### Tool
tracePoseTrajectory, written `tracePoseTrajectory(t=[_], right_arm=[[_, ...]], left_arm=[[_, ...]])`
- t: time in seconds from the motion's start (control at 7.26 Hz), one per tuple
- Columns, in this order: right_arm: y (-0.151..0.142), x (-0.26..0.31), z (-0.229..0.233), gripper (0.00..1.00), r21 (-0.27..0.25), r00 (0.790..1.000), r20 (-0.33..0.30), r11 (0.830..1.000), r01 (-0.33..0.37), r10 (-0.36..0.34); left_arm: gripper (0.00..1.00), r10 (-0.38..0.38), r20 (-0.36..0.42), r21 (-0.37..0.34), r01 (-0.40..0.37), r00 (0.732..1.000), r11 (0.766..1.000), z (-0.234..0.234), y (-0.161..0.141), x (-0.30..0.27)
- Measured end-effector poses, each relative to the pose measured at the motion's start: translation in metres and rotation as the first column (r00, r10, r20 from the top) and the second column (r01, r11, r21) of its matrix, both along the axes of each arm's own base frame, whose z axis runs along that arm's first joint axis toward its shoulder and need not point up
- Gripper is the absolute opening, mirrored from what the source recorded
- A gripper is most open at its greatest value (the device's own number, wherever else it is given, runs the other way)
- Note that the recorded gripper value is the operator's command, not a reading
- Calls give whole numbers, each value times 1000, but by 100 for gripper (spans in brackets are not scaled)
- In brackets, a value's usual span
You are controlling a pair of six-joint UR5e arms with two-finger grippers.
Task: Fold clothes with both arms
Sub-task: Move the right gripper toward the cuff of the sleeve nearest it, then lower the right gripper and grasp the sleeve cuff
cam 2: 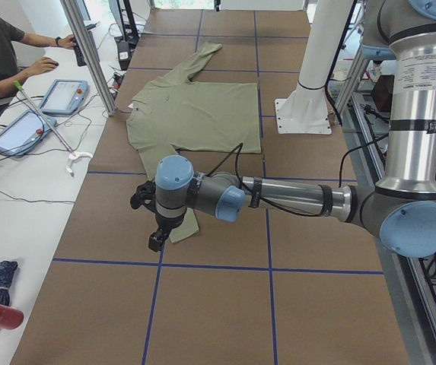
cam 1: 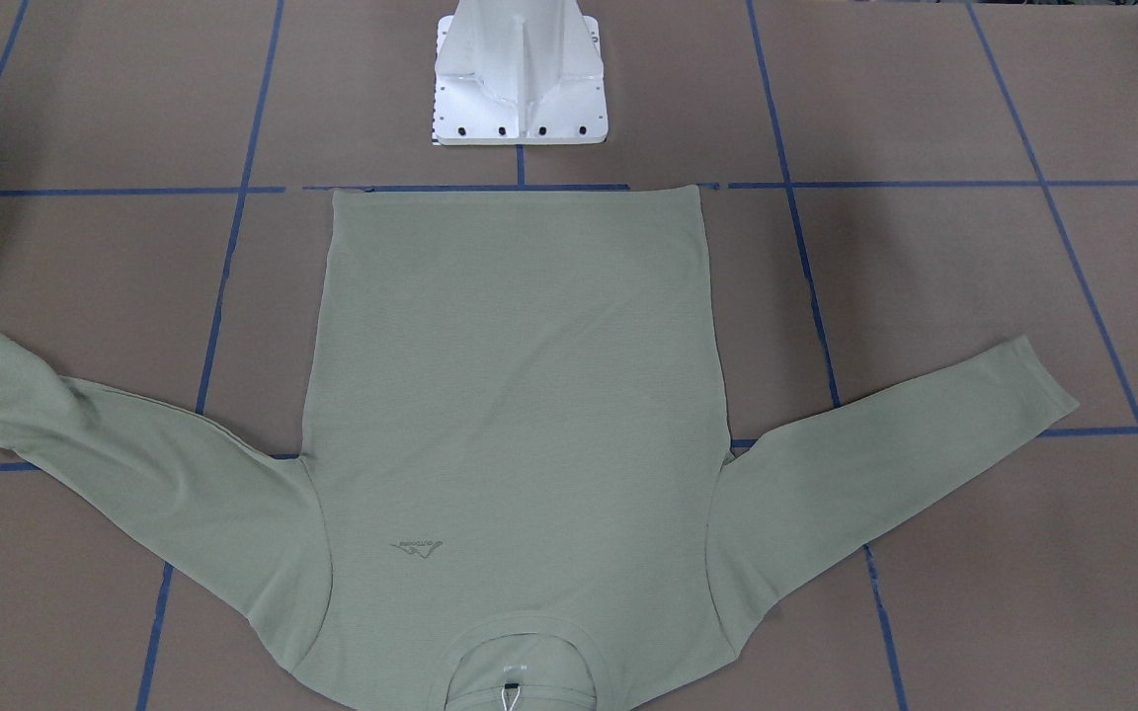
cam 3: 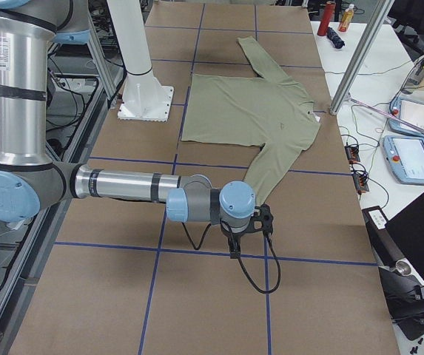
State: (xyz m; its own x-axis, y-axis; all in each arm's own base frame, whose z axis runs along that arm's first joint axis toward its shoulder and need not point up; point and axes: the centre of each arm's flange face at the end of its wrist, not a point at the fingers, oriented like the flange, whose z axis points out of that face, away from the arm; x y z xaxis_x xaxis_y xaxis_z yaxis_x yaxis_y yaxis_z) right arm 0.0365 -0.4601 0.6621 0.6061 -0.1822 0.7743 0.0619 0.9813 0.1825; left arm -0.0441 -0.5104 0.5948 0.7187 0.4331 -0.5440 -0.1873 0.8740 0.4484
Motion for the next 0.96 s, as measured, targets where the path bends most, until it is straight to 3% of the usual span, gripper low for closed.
tracePoseTrajectory(t=[0.14, 0.41, 0.96], right_arm=[[-5, -21, 0, 100, 45, 1000, -24, 999, 1, 0], [-11, -96, -3, 100, 81, 995, -101, 997, -11, 19], [-4, -171, 26, 100, 105, 993, -114, 994, 22, -10]], left_arm=[[100, 1, -1, 13, -1, 1000, 1000, 1, -1, 0], [100, 2, -3, 48, -2, 1000, 999, -1, -4, 1], [100, -12, -10, 66, 13, 1000, 998, 6, -6, 1]])
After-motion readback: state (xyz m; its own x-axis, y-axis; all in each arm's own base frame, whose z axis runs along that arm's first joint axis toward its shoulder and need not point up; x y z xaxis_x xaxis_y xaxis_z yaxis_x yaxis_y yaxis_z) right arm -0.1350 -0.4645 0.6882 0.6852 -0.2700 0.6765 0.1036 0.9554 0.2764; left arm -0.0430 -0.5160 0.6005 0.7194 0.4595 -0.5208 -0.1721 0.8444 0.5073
